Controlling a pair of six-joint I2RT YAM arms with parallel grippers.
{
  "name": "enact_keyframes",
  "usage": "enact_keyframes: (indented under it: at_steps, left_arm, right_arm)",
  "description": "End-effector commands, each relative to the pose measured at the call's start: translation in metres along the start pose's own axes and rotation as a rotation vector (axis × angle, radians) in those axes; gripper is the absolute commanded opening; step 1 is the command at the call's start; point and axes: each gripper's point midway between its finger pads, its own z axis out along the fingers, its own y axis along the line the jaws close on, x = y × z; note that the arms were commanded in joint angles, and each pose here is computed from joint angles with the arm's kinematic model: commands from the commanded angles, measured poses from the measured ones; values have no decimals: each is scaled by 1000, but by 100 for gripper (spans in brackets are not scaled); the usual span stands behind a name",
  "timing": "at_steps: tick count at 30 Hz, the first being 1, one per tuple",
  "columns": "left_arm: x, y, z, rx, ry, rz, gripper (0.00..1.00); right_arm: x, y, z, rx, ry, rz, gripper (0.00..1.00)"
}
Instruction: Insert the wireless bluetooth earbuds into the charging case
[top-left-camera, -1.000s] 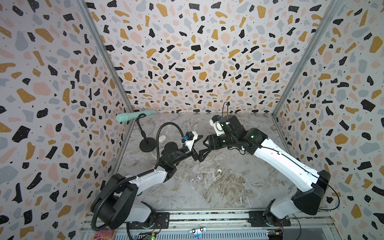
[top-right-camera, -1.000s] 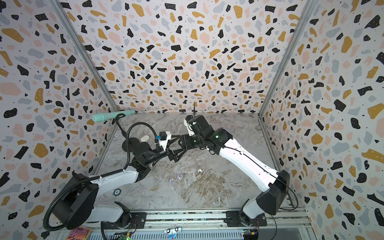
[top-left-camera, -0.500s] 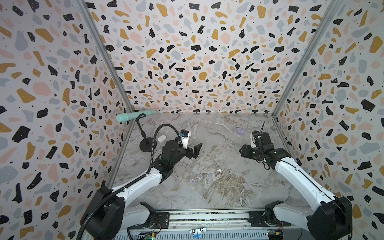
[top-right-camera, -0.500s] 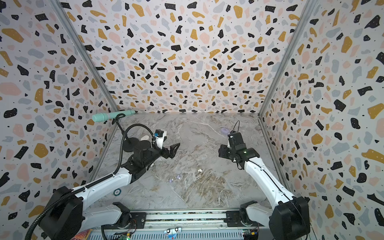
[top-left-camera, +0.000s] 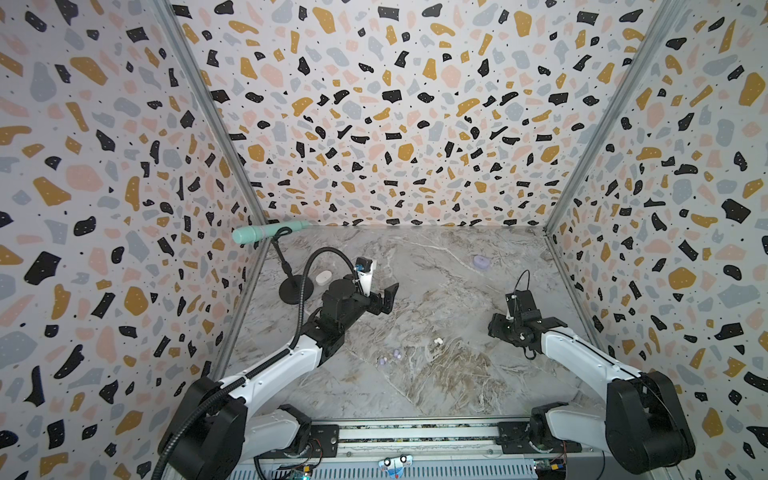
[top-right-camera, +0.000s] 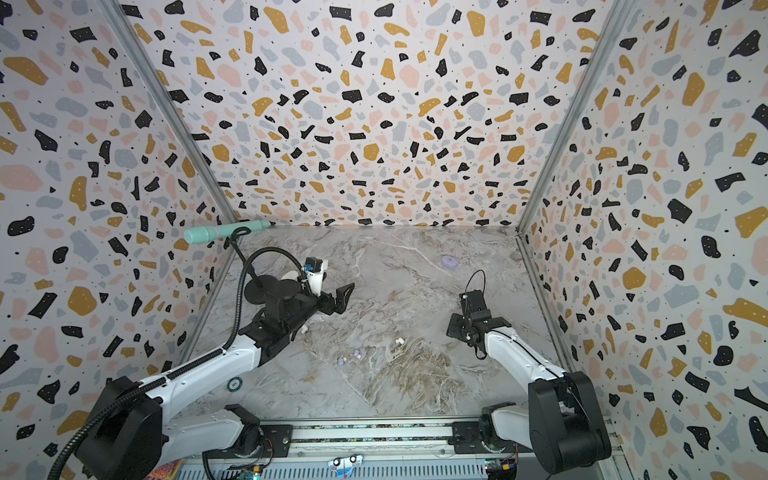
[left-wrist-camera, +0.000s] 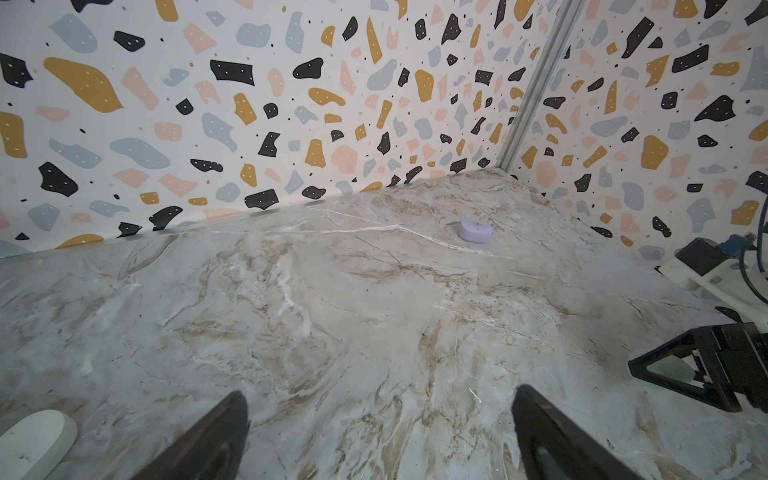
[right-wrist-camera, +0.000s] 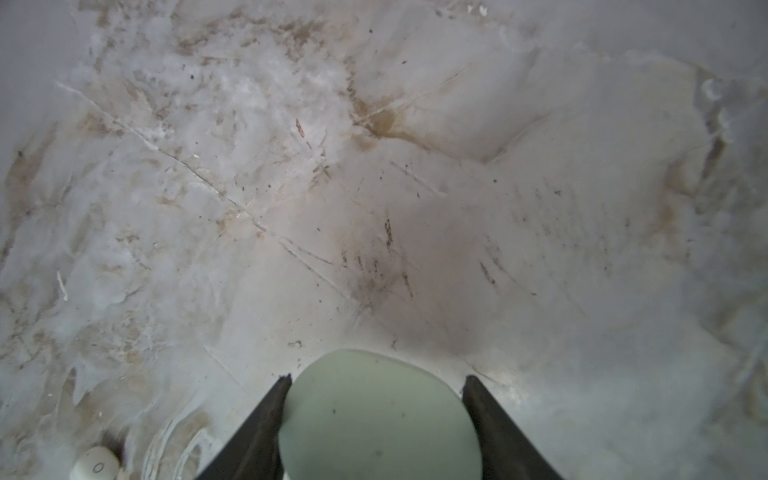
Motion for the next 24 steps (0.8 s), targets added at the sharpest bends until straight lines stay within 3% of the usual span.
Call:
enact_keyframes:
  at_steps: [1,9,16,24]
  left_arm:
    - [-12,3,-3,-13,-38,-8,100]
    - [-11,4,-3,-11,-43,-16,100]
    - [-13,4,-3,-11,-49,-27,100]
    - [-14,4,-4,-12,-54,-28,100]
  right_arm:
    - [2,-6,6,25,-8,28,53]
    - [15,-11,13,48,31,34,55]
    - [15,-10,8,61,55,26,81]
    - [-26,19,-18,-32,-18,37,95]
